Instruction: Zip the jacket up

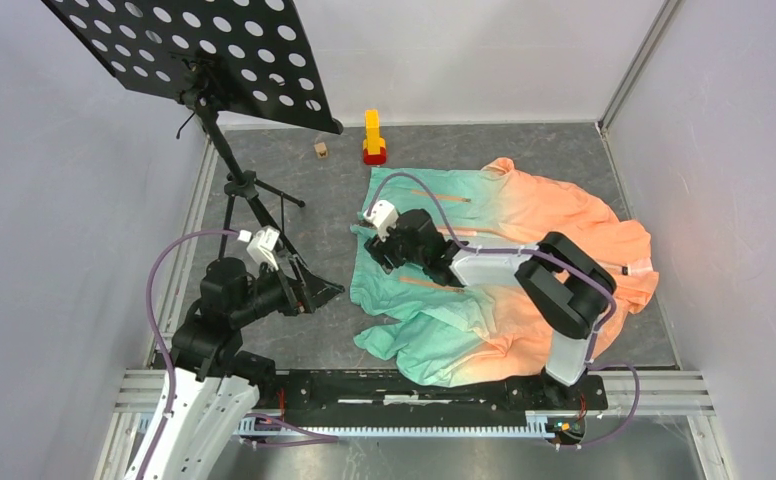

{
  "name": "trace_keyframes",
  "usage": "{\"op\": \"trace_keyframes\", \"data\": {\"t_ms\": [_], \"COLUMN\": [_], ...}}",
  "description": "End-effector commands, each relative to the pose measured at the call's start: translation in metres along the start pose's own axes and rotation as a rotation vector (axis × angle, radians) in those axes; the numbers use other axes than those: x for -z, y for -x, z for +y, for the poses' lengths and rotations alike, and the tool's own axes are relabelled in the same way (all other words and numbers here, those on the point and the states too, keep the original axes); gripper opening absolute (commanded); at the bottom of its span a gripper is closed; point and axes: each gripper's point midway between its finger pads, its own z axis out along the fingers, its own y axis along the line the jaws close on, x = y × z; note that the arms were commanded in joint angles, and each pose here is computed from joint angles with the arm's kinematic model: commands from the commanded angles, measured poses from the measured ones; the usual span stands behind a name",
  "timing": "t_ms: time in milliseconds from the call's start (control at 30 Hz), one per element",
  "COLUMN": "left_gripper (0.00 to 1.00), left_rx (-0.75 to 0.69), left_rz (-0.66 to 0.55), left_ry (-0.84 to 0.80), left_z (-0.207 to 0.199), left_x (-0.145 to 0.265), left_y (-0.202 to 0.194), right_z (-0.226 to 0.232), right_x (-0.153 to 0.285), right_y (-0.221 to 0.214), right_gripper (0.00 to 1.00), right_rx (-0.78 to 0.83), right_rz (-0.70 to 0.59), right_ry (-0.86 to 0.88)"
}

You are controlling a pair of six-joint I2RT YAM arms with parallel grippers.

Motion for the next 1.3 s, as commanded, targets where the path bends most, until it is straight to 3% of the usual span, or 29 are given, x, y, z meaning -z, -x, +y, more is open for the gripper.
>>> {"op": "trace_keyframes", "data": {"t_ms": [0,367,533,600,767,1133,1267], "left_gripper": [0.89,0.88,0.88,0.88,0.88,0.90,0.90], "left_rx": [0.089,0.108,0.140,0.144,0.189,0.232,0.219], "left_rz": [0.029,0.010,0.012,0.010,0.010,0.006,0.008], "left_ry": [0.006,0.037,0.012,0.009,-0.039,-0.124,-0.121], "left_z": [0.001,0.003,-0.001,-0.001,-0.006,-0.014,-0.016], "left_x": [-0.002,-0.005,-0.007,-0.007,-0.011,-0.027,-0.028], "left_y": [-0.006,0.002,0.001,0.001,-0.001,0.006,0.010], "right_z": [-0.020,-0.027,-0.026,-0.024,-0.016,0.019,0.006], "right_x": [-0.012,-0.031,-0.041,-0.041,-0.015,0.036,0.028], "right_y": [0.016,0.019,0.021,0.026,0.041,0.001,0.009], "right_gripper": [0.66,0.56,0.43,0.31,0.18,0.12,0.24], "right_rx": [0.202,0.267,0.268,0.265,0.178,0.015,0.070], "right_rz": [-0.042,-0.076,-0.083,-0.090,-0.134,-0.140,-0.135], "right_ry": [-0.151,-0.251,-0.245,-0.230,-0.203,-0.042,-0.097]}}
